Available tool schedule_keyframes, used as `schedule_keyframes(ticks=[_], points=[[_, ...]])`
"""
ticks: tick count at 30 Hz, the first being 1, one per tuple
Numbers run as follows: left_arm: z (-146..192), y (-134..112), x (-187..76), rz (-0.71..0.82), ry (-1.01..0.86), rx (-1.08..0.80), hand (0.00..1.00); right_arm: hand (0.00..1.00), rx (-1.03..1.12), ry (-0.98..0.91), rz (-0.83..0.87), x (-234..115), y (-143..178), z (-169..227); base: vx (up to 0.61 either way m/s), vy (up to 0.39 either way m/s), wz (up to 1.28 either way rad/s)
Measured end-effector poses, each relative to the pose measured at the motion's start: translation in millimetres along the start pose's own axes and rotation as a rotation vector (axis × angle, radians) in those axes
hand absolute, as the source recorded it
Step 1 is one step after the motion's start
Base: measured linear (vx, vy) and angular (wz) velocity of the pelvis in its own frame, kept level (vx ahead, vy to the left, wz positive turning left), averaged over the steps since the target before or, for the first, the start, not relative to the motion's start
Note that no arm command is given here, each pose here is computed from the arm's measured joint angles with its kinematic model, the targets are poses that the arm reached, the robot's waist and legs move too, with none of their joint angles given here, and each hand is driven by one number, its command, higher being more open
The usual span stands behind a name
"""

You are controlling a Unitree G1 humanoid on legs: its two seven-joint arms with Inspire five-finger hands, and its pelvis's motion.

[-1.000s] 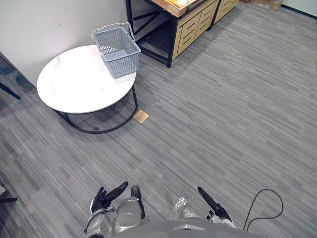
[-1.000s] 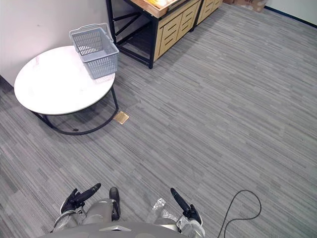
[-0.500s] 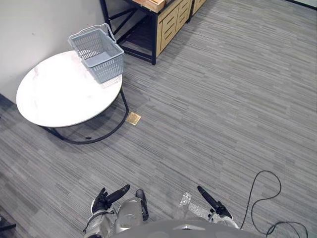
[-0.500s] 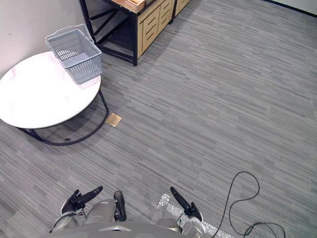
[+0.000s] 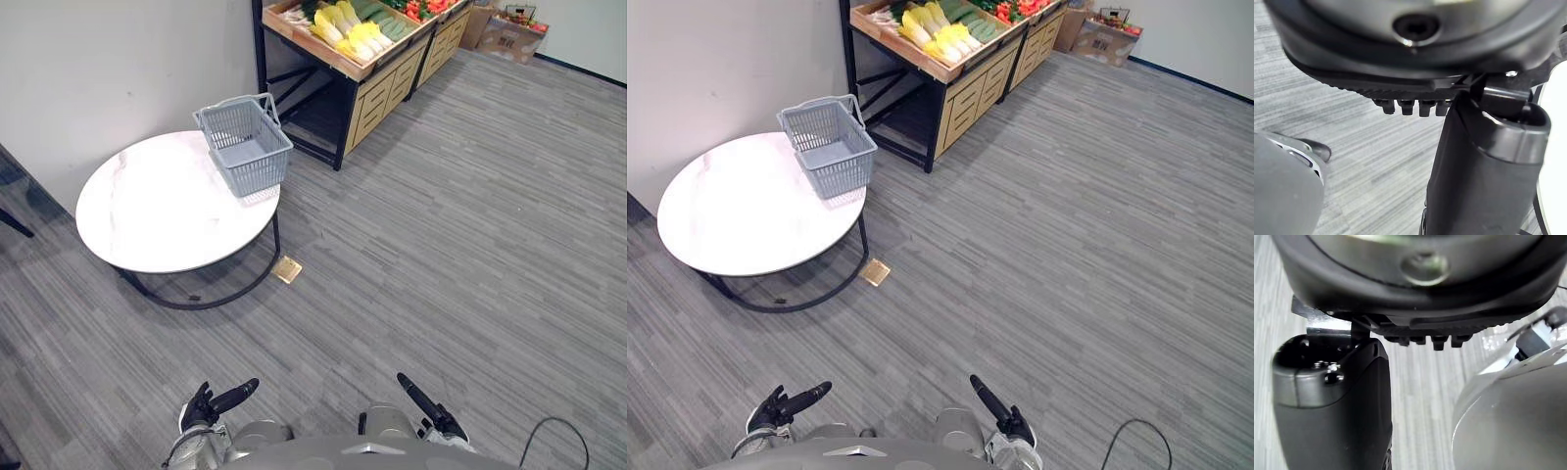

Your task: Pick vegetable in the basket

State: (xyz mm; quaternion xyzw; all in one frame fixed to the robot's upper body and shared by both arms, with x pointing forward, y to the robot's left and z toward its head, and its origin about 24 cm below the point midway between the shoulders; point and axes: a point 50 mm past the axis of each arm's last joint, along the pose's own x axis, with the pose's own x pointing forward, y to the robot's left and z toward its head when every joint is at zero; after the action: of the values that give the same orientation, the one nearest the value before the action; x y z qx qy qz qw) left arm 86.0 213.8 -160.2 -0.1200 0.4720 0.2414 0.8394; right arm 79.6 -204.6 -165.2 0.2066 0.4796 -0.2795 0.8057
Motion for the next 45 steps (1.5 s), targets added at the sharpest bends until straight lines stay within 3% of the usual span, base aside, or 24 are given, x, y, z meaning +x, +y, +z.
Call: schedule_keyframes(ticks=[8, 11, 16, 24, 31, 35, 45], points=[[-12, -4, -3, 0.029, 0.033, -0.086, 1.00, 1.00, -0.003, -0.003, -0.026, -3, -12, -5, 0.34, -0.235, 0.16], [-20, -23, -6, -0.007, 0.054, -0.135, 1.00, 1.00, -0.012, -0.001, -0.062, -5, -27, -4, 0.42, -0.342, 0.19], [-15, -26, -5, -0.015, 0.039, -0.141, 1.00, 1.00, -0.012, -0.007, -0.058, -4, -25, -2, 0.32, -0.260, 0.27], [-9, -9, -4, 0.033, 0.003, -0.190, 1.00, 1.00, -0.002, 0.004, -0.071, -6, -24, -9, 0.29, -0.139, -0.05], [-4, -9, -3, 0.024, -0.014, -0.176, 1.00, 1.00, 0.038, 0.041, -0.097, -5, -28, -14, 0.25, 0.177, -0.13], [11, 1, 2, 0.032, -0.050, -0.143, 1.00, 1.00, 0.028, 0.088, -0.061, -8, -14, -29, 0.22, 0.176, 0.42], [1, 7, 1, 0.042, 0.003, -0.086, 1.00, 1.00, -0.011, 0.042, -0.039, -2, -10, -11, 0.02, 0.027, -0.11]])
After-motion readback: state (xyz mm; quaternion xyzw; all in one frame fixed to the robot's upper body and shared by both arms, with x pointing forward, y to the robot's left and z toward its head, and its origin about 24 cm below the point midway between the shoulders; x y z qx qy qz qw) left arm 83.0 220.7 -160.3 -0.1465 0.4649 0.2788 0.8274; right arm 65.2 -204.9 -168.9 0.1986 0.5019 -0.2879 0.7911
